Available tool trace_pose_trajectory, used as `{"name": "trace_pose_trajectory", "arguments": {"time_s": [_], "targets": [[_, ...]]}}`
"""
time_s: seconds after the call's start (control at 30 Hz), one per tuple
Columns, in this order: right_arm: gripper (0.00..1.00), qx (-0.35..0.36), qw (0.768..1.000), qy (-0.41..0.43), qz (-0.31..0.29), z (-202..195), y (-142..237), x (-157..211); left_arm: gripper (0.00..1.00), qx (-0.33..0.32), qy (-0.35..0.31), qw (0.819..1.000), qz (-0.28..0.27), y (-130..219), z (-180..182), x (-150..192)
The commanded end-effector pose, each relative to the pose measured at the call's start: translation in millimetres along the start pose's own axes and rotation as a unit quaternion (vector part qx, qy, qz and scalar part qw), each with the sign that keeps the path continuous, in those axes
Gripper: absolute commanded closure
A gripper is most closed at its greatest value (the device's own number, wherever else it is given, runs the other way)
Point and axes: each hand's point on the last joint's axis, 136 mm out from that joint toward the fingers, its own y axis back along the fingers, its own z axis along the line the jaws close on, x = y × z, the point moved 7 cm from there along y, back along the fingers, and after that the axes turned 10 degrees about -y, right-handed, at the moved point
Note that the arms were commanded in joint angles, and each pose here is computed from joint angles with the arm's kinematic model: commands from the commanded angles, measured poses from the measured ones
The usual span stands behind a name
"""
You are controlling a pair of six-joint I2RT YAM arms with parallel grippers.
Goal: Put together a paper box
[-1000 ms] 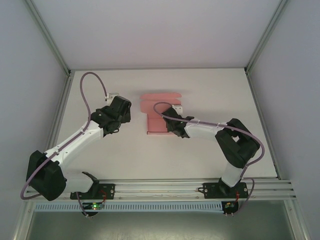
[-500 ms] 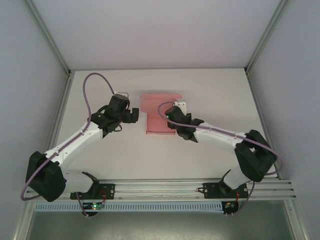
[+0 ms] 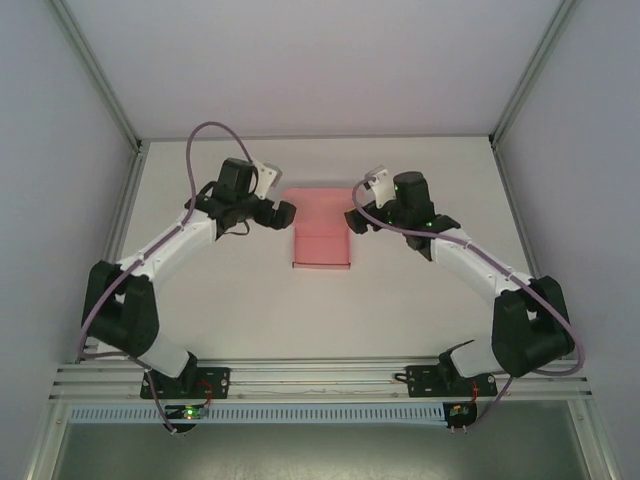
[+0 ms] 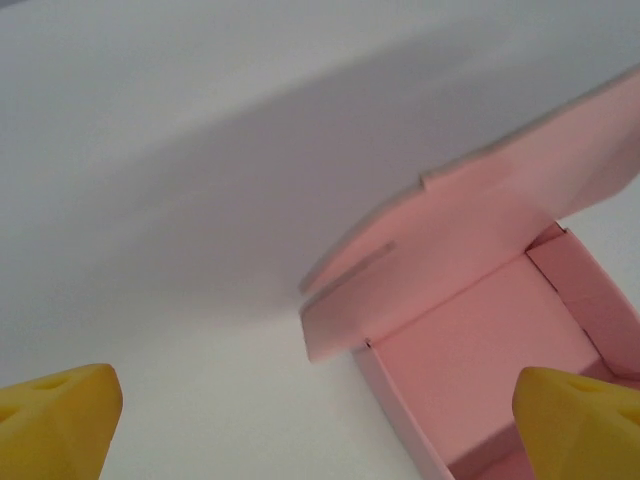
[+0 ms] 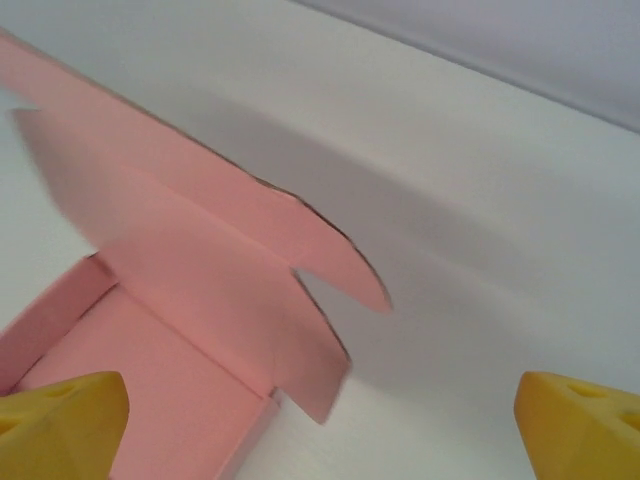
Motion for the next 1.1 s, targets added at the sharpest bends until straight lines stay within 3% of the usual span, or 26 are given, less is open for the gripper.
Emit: {"name": "trace_pose_trajectory", "arguments": {"time_s": [0.0,0.23,0.47,0.67,0.73,0.97,1.07], "targets": [[0.02,-0.095,0.993,0.058,0.028,8,-4,-7,0.00,0.040,-0.049,0.998,0.029,-9,2,-1],[0.04,-0.086,0.992,0.056,0.078,-12,-27,-6,0.00,0.082,-0.120,0.987,0.066,-34,5,7],[0.21,-0.096,0.987,0.050,0.119,-19,-46,-2,0.01,0.102,-0.140,0.982,0.079,-45,7,5],[0.30,-0.105,0.986,0.042,0.124,-23,-50,-3,0.09,0.112,-0.157,0.979,0.069,-42,5,1],[0.32,-0.107,0.986,0.038,0.126,-24,-49,-2,0.22,0.130,-0.167,0.975,0.069,-42,1,1],[0.44,-0.127,0.982,0.033,0.135,-25,-52,1,0.22,0.154,-0.182,0.969,0.066,-46,-1,0],[0.53,-0.134,0.981,0.033,0.138,-24,-53,2,0.35,0.156,-0.182,0.968,0.068,-48,0,-1]]}}
